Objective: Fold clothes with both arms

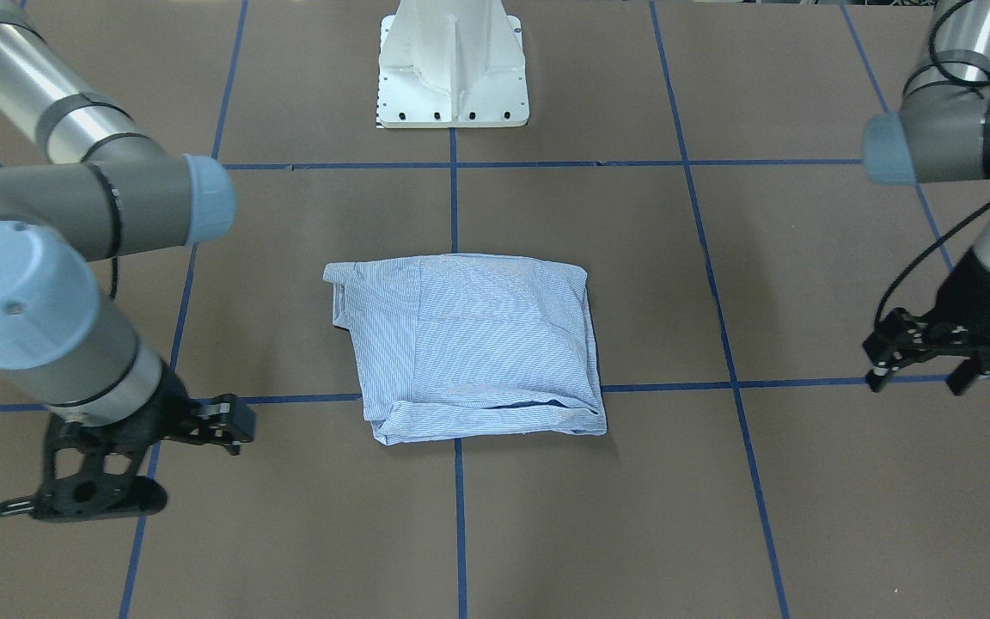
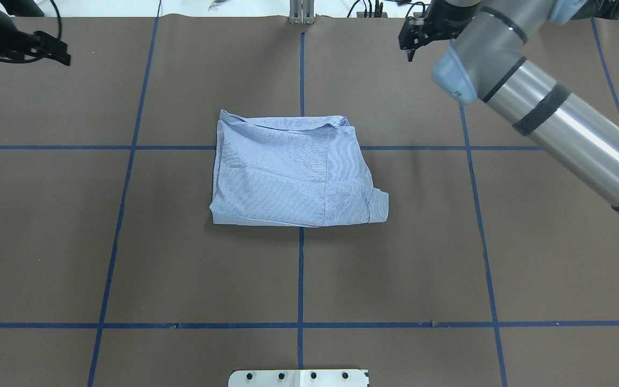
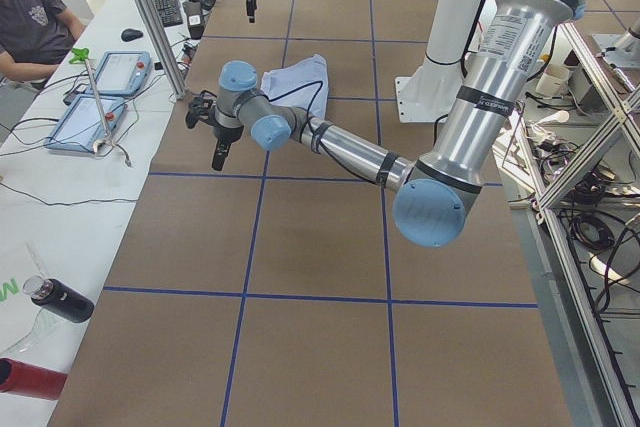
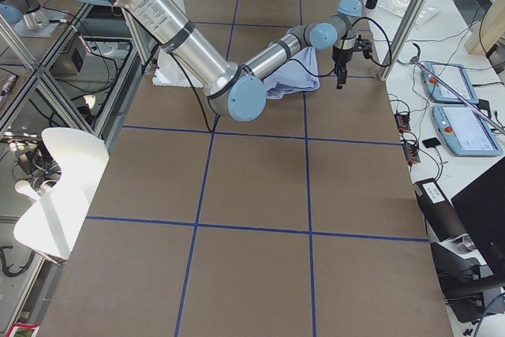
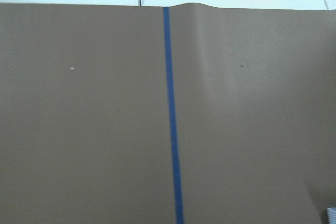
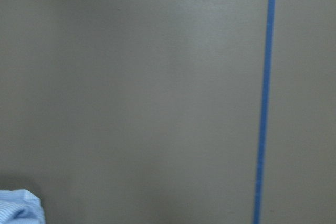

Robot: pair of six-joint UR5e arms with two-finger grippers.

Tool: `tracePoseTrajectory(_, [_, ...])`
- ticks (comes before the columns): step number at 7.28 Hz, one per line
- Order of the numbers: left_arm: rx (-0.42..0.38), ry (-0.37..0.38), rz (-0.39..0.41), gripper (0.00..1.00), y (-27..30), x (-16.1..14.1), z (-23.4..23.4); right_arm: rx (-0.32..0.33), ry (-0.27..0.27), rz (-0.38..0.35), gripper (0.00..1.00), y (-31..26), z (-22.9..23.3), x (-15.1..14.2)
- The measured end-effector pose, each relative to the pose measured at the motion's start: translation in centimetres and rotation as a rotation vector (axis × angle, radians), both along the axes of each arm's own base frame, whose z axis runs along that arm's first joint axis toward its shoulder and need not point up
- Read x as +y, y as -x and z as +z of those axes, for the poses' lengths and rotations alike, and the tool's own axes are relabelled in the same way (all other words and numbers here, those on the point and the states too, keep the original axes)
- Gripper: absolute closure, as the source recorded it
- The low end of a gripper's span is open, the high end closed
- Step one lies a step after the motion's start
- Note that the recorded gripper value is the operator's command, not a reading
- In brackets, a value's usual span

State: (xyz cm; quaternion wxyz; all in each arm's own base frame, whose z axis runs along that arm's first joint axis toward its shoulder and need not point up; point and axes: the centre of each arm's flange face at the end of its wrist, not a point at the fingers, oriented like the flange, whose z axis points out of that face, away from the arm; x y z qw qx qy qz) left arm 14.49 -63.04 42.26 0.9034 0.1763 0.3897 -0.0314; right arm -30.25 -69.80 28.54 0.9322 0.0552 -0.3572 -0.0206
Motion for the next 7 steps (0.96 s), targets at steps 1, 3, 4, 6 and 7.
tracePoseTrajectory(1, [-0.024, 0.011, 0.019, 0.00, 4.6, 0.5, 2.9, -0.014, -0.012, -0.021, 0.00, -5.6, 3.4, 0.4])
tracePoseTrajectory(3, [-0.097, -0.030, 0.079, 0.00, 11.1, 2.8, 8.5, -0.037, 0.011, -0.030, 0.00, -15.4, 11.8, 2.6])
tracePoseTrajectory(4, [-0.118, -0.062, 0.091, 0.00, 13.2, 4.6, 11.1, -0.038, -0.004, -0.063, 0.00, -20.2, 16.5, 4.2])
tracePoseTrajectory(6, [-0.130, -0.114, 0.083, 0.00, 15.3, 8.1, 15.6, -0.027, -0.032, -0.097, 0.00, -27.1, 22.5, 6.5])
tracePoseTrajectory(7, [-0.133, -0.107, 0.082, 0.00, 15.6, 9.1, 17.4, -0.019, -0.028, -0.088, 0.00, -28.7, 23.7, 7.1])
